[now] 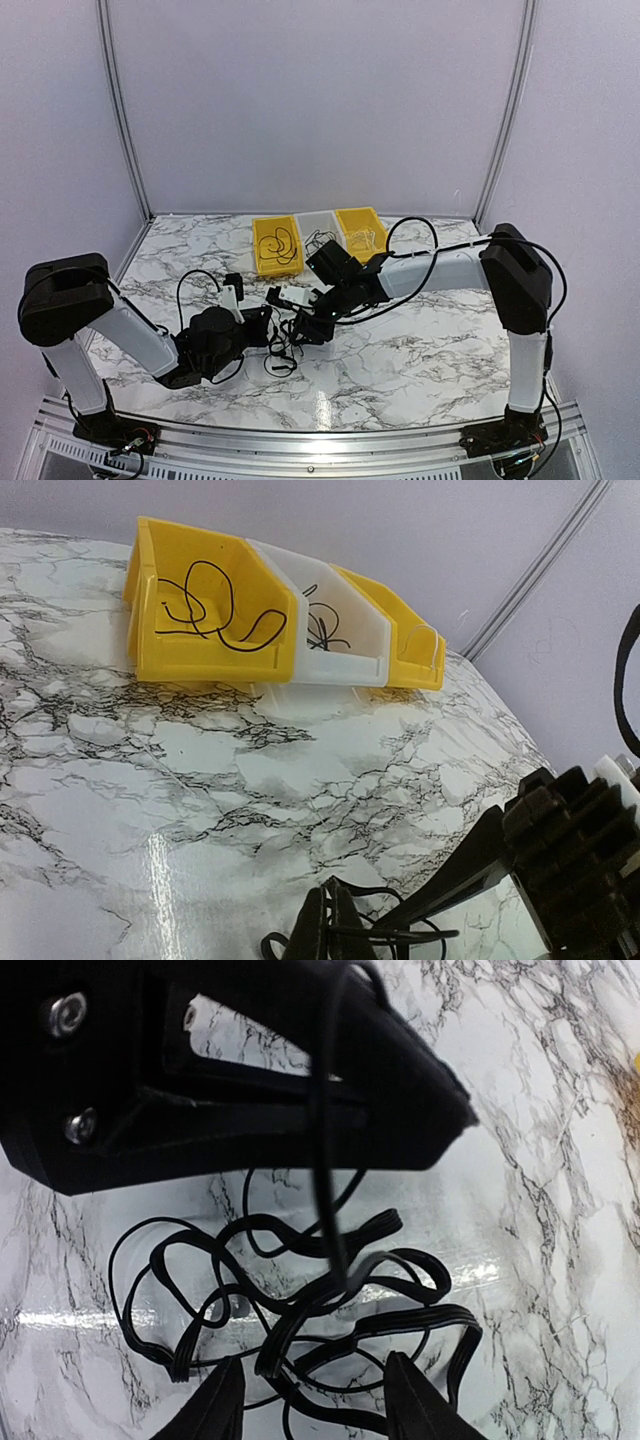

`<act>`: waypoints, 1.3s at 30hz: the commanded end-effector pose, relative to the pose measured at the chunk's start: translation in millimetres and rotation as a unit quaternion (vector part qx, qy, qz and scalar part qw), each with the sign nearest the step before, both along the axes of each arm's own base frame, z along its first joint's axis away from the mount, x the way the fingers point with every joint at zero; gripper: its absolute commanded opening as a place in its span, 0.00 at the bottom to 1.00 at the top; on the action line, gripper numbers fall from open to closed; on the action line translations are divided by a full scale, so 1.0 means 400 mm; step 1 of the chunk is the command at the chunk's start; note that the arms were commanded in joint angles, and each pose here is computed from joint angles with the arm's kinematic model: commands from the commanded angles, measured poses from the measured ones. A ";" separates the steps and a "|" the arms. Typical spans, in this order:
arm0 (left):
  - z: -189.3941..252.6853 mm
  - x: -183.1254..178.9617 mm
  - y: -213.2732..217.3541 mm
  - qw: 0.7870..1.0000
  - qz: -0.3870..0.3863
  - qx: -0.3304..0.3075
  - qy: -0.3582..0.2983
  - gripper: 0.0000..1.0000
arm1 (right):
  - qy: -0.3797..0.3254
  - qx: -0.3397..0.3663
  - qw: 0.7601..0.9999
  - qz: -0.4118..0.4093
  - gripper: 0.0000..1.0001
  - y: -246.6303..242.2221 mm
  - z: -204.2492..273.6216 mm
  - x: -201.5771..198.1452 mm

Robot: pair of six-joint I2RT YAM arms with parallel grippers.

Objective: Untangle the cables

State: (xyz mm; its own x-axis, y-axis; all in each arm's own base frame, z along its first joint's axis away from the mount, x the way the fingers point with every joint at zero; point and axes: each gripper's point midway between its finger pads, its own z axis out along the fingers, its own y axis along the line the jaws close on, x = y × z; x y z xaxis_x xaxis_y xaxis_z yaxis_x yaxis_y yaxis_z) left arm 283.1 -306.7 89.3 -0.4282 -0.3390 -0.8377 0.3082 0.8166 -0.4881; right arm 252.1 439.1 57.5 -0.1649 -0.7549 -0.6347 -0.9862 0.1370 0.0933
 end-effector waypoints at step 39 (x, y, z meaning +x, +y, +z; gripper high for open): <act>0.690 -0.012 0.181 0.974 0.084 0.089 -0.192 0.00 | -0.018 0.021 0.986 -0.165 0.00 -0.301 0.017 0.191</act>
